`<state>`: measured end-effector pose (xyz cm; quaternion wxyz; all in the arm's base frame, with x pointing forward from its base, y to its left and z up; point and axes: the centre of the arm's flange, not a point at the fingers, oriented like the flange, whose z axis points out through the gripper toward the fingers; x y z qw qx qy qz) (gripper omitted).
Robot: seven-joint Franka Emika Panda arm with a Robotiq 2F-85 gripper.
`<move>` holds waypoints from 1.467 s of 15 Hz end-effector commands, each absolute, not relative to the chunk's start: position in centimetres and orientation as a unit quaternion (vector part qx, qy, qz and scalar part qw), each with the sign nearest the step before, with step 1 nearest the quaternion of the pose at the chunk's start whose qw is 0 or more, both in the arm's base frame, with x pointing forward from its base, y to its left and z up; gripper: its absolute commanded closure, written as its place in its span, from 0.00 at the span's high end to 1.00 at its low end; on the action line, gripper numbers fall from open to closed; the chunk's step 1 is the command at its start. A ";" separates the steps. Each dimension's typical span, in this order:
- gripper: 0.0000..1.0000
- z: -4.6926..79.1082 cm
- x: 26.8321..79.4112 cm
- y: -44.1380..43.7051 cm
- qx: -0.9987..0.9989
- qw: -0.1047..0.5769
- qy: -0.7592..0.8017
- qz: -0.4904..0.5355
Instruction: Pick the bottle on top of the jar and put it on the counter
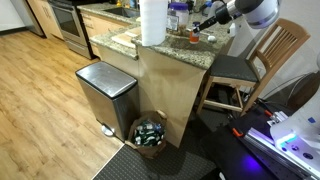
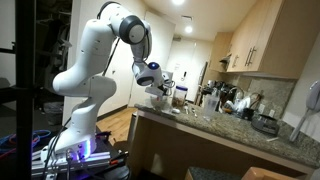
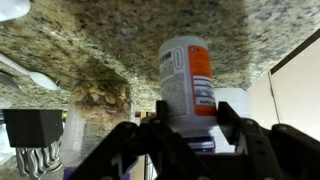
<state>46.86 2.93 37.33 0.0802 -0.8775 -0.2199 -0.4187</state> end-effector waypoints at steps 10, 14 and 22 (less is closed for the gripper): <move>0.24 33.3 47.1 0.0 -0.875 0.102 -0.211 -0.423; 0.82 34.1 46.3 0.1 -0.880 0.127 -0.202 -0.410; 1.00 35.7 44.9 0.1 -0.912 0.050 -0.143 -0.381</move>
